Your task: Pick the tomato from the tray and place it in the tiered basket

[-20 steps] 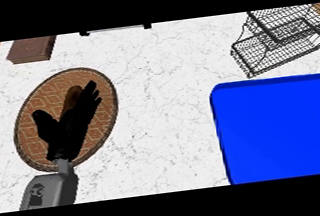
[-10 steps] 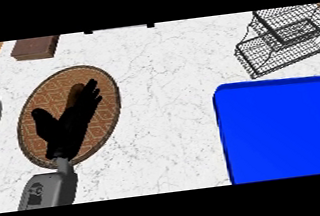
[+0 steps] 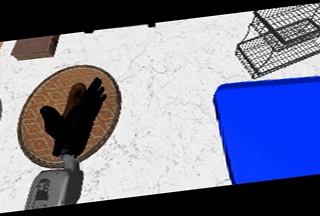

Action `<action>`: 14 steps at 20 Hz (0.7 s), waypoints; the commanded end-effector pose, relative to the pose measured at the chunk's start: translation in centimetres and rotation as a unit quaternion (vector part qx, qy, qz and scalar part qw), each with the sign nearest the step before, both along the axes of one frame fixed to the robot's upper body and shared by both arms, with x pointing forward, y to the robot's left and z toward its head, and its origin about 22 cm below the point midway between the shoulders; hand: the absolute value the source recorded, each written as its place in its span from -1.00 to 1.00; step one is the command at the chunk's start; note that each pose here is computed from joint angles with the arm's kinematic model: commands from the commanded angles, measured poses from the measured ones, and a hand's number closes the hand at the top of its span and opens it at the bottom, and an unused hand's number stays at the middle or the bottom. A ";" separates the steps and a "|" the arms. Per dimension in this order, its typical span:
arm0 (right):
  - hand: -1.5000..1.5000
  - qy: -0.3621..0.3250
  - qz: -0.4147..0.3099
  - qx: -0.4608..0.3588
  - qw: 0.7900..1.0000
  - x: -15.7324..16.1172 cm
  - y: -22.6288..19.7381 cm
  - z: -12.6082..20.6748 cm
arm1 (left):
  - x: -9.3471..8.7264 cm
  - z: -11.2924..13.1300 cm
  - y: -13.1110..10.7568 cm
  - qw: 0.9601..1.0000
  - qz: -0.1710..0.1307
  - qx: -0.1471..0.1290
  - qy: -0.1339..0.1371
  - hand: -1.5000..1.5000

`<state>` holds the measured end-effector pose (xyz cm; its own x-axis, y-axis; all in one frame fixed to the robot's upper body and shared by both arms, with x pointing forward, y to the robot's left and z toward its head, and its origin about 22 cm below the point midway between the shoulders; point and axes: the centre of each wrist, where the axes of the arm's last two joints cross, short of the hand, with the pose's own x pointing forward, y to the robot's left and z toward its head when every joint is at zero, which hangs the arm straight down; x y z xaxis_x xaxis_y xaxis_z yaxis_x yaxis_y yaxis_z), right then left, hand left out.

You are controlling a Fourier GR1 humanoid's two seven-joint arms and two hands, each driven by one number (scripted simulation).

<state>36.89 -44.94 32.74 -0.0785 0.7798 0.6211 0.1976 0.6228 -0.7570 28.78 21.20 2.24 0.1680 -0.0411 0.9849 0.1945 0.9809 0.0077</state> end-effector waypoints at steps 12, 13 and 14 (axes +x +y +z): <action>1.00 0.031 0.053 0.186 0.981 7.6 7.7 -8.9 | 0.3 0.3 -0.7 1.000 -0.006 -0.001 0.003 0.00; -1.00 0.035 0.066 0.192 0.979 7.9 8.2 -7.8 | -0.4 0.4 1.2 1.000 0.002 0.006 -0.006 0.00; -1.00 0.030 0.071 0.188 0.979 7.7 7.5 -8.5 | -1.2 0.6 1.6 1.000 -0.015 0.000 -0.007 0.00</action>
